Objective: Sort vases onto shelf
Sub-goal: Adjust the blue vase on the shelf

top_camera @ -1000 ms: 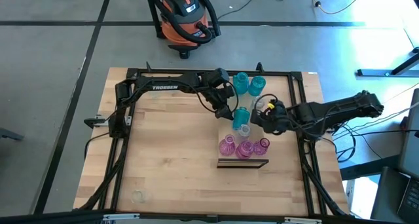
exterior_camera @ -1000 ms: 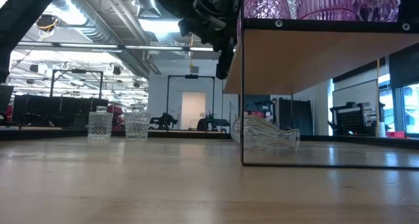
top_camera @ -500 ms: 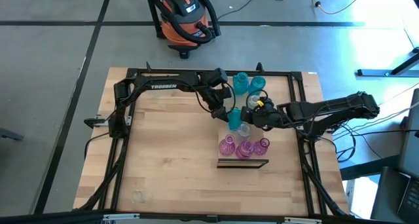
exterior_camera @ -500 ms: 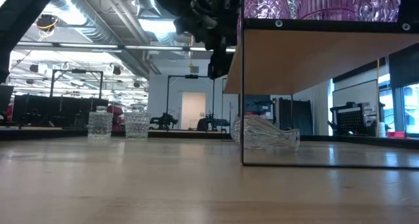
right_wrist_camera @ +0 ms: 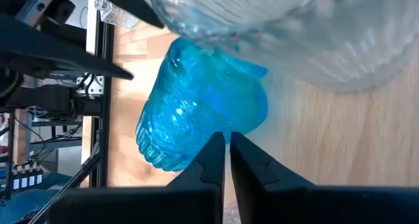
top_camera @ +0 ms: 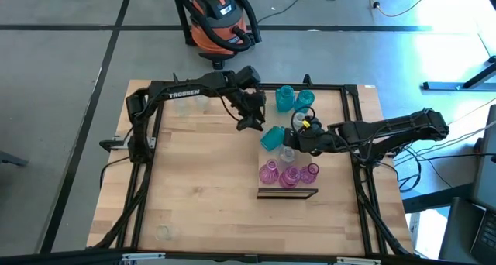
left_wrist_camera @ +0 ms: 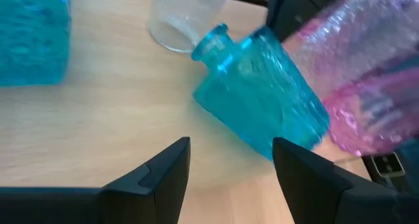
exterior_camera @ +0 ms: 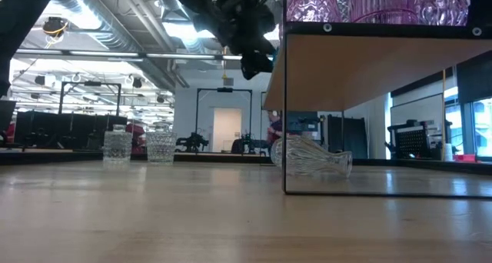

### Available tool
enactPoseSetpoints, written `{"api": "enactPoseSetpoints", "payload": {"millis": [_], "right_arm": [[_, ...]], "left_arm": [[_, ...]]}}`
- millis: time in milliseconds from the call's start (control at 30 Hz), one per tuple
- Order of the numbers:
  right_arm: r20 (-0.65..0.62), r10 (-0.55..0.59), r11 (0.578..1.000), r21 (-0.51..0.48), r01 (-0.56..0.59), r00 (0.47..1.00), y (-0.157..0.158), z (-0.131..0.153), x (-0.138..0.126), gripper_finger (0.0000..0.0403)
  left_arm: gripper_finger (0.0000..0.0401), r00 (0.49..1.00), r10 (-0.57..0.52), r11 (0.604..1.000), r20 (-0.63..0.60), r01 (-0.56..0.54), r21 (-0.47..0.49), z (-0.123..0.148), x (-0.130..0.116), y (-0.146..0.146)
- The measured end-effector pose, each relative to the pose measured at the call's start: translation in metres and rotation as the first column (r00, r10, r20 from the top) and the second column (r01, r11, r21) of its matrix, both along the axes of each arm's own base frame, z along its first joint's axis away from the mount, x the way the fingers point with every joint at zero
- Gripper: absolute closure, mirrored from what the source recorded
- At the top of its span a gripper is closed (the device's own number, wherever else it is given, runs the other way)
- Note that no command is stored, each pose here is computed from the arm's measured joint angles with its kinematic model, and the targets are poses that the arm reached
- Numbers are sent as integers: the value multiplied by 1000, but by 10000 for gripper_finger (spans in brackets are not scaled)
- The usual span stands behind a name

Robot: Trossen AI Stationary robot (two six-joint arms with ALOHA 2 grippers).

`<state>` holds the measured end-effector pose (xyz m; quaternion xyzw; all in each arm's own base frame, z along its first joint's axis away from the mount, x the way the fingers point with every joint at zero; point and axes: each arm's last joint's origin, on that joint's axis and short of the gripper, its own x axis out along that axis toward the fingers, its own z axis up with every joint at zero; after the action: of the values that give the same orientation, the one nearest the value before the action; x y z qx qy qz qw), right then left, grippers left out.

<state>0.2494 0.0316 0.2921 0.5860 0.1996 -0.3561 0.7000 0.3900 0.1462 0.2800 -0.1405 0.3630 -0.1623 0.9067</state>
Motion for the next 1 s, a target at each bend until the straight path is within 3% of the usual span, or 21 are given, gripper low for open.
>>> {"api": "enactPoseSetpoints", "payload": {"millis": [200, 500, 733, 1000], "right_arm": [[2, -9, 1000, -9, 9, 1000, 0, 0, 0, 386], [3, -8, 1000, -6, 8, 1000, 0, 0, 0, 386], [2, -8, 1000, -6, 8, 1000, 0, 0, 0, 386], [2, -19, 1000, -20, 19, 1000, -1, 0, 0, 386]], "left_arm": [[190, 995, -77, 997, -67, 75, -32, -6, -7, -8], [190, 973, -89, 989, -215, 61, -132, -11, -8, -35], [171, 977, 67, 982, -204, -101, -160, -2, 1, -33], [119, 982, 123, 979, -144, -144, -145, 4, 16, -52]]}}
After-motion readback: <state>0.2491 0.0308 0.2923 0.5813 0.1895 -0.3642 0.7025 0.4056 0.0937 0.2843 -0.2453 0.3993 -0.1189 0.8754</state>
